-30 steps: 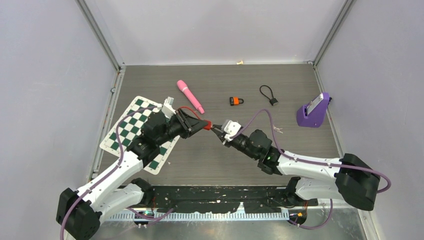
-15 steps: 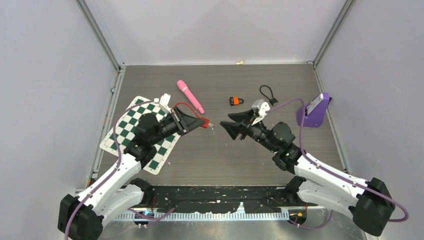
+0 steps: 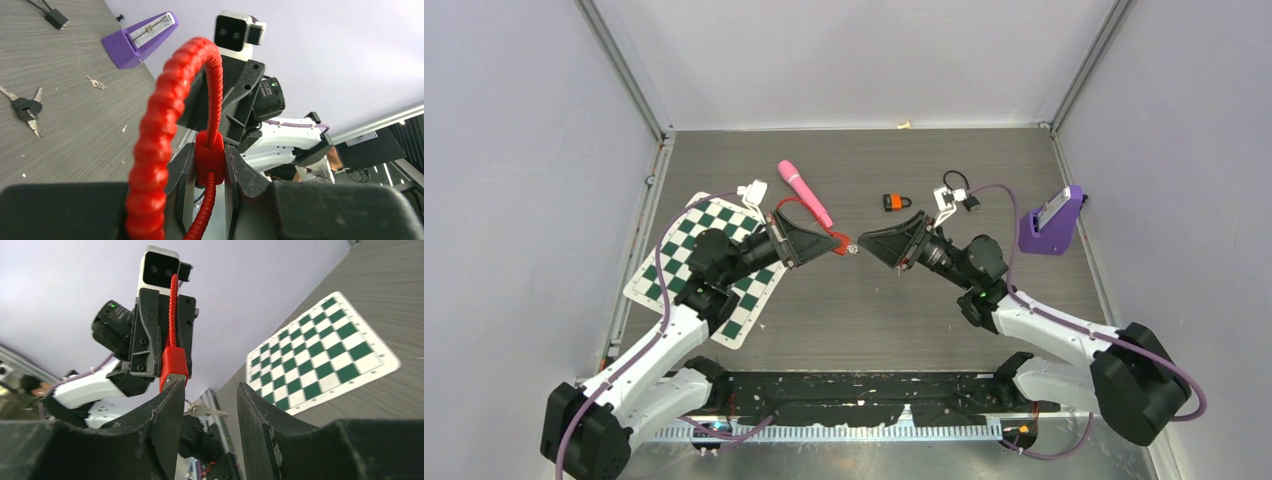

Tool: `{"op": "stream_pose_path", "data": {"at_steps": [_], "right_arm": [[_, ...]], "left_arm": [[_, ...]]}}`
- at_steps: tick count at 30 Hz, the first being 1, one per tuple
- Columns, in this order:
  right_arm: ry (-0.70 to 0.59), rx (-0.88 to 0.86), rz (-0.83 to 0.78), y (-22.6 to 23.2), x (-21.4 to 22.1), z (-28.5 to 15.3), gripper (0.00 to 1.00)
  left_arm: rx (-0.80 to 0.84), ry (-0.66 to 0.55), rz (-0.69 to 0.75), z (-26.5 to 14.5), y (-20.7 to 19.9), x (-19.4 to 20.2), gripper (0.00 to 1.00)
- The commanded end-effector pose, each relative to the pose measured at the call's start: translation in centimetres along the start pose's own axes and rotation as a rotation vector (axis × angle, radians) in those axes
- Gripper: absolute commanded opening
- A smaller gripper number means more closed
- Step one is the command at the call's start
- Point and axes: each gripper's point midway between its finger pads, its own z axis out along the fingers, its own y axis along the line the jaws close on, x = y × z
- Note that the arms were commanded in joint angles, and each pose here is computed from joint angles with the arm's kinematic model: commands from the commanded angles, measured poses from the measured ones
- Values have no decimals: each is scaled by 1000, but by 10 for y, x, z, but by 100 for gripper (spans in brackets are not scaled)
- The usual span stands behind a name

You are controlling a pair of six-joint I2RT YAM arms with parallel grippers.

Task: Unlock with the key

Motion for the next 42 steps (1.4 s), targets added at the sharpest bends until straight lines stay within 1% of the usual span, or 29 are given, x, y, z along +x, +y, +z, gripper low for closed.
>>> {"op": "stream_pose_path", "data": {"at_steps": [1,8,12,22,26,29,33,36,42], "right_arm": [[-37,-221,84,49,-17,2,48],[-10,-281,120,55,-10,3,40],[4,-299,126,60,-7,2,39],[39,-270,126,55,1,3,35],[51,-261,126,54,3,4,28],[61,-262,128,55,4,4,26],[67,-273,118,57,4,5,16],[71,-284,108,60,3,6,6],[93,-269,27,65,4,13,5]], "left_arm": [[126,-12,62,-2,-32,-8,0],[144,-17,59,-1,-35,-9,0],[144,-23,51,1,-35,-11,0],[161,-29,55,1,-39,-13,0],[164,-33,61,0,-40,-13,0],[163,-34,64,0,-40,-13,0],[165,-32,69,1,-40,-12,0],[161,-29,78,2,-40,-11,0],[125,0,114,7,-37,0,0]]}}
